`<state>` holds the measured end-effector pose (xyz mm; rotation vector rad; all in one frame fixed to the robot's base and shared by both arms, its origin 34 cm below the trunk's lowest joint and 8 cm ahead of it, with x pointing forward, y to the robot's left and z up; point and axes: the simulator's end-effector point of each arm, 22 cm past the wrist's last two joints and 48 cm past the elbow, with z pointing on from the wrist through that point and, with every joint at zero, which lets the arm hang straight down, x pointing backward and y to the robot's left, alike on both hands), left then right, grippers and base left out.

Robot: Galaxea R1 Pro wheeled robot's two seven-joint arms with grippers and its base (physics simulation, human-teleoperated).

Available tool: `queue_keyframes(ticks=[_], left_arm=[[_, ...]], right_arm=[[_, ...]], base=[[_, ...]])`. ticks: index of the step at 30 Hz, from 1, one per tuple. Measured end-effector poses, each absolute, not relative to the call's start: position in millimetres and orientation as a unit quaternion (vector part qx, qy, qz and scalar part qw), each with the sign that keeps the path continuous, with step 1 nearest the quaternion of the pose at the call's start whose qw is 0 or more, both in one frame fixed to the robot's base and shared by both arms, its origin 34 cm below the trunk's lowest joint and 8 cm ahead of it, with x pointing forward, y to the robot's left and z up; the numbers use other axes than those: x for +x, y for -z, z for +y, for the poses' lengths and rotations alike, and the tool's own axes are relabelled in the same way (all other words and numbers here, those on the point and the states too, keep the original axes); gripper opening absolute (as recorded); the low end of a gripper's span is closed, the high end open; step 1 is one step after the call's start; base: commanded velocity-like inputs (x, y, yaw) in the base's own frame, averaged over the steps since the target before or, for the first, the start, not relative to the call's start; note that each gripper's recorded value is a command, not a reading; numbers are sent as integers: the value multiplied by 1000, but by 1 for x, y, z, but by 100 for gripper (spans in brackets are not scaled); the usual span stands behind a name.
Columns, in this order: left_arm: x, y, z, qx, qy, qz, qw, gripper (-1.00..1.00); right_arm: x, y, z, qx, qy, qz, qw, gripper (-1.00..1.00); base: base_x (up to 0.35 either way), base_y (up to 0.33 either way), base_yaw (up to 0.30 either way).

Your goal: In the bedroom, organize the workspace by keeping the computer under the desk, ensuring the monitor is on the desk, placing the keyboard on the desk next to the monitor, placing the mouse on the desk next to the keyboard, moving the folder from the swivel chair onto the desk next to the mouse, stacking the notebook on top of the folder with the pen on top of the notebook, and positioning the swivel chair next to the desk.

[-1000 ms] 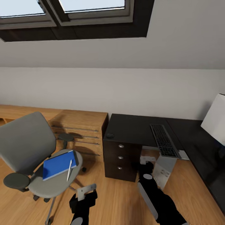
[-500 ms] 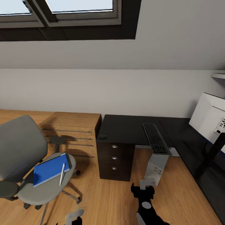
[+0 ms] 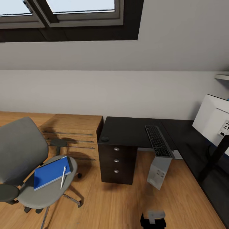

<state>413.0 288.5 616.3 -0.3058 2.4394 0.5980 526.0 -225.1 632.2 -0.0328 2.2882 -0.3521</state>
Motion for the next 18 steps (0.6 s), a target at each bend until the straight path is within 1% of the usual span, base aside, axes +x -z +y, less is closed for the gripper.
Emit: queue_keyframes(ticks=[6,10,18], left_arm=[[409,-606,287,-117,-202,922,310,100],[390,-592,297,-104,-208,928,290,100],[385,-580,281,-126,-132,945,272,100]], right_arm=[[508,-619,-237,-16,147,906,397,100],[501,-616,-244,-11,145,903,404,100],[487,-614,-250,-19,142,908,394,100]], base=[[0,0,0],[0,0,0],[0,0,0]])
